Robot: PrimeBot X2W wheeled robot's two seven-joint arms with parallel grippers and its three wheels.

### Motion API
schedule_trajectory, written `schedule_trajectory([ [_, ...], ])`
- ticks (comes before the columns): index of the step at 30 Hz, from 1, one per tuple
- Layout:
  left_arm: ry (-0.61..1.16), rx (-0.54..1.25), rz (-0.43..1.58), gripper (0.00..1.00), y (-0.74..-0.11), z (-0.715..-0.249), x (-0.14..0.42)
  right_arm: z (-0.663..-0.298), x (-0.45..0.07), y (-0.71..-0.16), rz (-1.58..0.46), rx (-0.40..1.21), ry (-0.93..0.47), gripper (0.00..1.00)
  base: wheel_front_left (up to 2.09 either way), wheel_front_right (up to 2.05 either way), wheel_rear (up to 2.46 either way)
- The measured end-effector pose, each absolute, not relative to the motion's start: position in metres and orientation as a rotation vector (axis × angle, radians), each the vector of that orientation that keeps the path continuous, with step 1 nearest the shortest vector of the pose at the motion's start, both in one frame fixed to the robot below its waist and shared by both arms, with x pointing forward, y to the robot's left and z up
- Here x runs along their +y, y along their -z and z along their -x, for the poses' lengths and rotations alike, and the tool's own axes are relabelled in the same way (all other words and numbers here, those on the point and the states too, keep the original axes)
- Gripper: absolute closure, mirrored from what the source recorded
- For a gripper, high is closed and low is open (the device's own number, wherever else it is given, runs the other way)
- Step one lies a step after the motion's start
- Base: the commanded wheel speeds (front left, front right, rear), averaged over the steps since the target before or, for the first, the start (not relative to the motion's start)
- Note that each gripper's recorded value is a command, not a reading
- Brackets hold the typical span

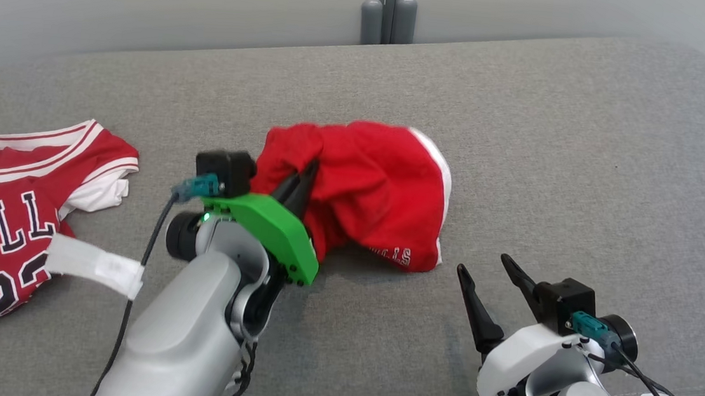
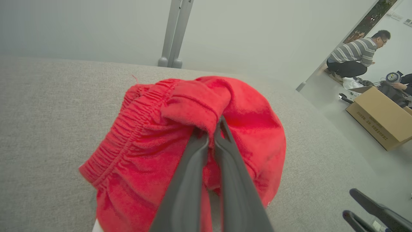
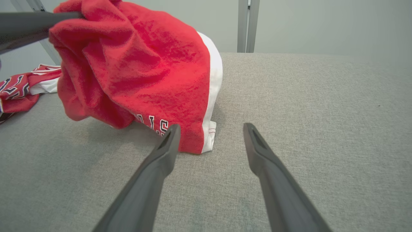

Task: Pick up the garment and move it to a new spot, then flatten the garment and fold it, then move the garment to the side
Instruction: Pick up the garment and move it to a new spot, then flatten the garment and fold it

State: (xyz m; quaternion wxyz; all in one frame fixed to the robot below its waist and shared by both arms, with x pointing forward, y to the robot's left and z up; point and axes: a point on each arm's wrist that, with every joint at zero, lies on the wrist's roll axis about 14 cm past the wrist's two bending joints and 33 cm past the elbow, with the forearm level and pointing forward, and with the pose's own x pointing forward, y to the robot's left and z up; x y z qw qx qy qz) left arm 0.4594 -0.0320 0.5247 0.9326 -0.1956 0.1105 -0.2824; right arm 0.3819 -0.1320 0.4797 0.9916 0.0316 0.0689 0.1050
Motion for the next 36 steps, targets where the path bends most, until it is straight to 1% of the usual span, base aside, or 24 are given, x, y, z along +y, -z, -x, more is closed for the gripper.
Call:
schedule_trajectory([
  [3, 0.534, 0.303, 0.384, 1.00, -0.489, -0.443, -0.016, -0.385, -0.126, -0.479, -0.063, 0.139, -0.227, 0.00, 0.00, 0.00, 0.00],
  [7, 0.505, 0.394, 0.333, 1.00, -0.459, -0.425, 0.003, -0.386, -0.118, -0.480, -0.064, 0.138, -0.250, 0.00, 0.00, 0.00, 0.00],
  [8, 0.501, 0.422, 0.321, 0.96, -0.452, -0.420, 0.006, -0.386, -0.117, -0.480, -0.064, 0.139, -0.256, 0.00, 0.00, 0.00, 0.00],
  [9, 0.499, 0.450, 0.308, 0.73, -0.446, -0.414, 0.010, -0.385, -0.115, -0.479, -0.064, 0.141, -0.261, 0.00, 0.00, 0.00, 0.00],
  [10, 0.502, 0.475, 0.288, 0.11, -0.440, -0.408, 0.012, -0.385, -0.113, -0.480, -0.064, 0.140, -0.266, 0.00, 0.00, 0.00, 0.00],
  [11, 0.503, 0.501, 0.270, 0.00, -0.436, -0.402, 0.015, -0.385, -0.112, -0.481, -0.065, 0.138, -0.270, 0.00, 0.00, 0.00, 0.00],
  [17, 0.474, 0.691, 0.160, 0.00, -0.407, -0.373, 0.045, -0.382, -0.106, -0.483, -0.072, 0.135, -0.284, 0.00, 0.00, 0.00, 0.00],
  [20, 0.459, 0.709, 0.155, 0.00, -0.417, -0.373, 0.056, -0.382, -0.105, -0.485, -0.073, 0.128, -0.287, 0.00, 0.00, 0.00, 0.00],
  [23, 0.438, 0.705, 0.157, 0.00, -0.436, -0.381, 0.066, -0.382, -0.108, -0.486, -0.074, 0.127, -0.280, 0.00, 0.00, 0.00, 0.00],
  [27, 0.434, 0.566, 0.165, 0.00, -0.492, -0.413, 0.064, -0.383, -0.111, -0.484, -0.076, 0.132, -0.270, 0.00, 0.00, 0.00, 0.00],
  [29, 0.433, 0.530, 0.141, 0.00, -0.511, -0.427, 0.060, -0.383, -0.112, -0.481, -0.076, 0.139, -0.267, 0.00, 0.00, 0.00, 0.00],
  [36, 0.521, 0.627, 0.003, 0.00, -0.511, -0.446, 0.021, -0.384, -0.119, -0.481, -0.072, 0.141, -0.249, 0.00, 0.00, 0.00, 0.00],
])
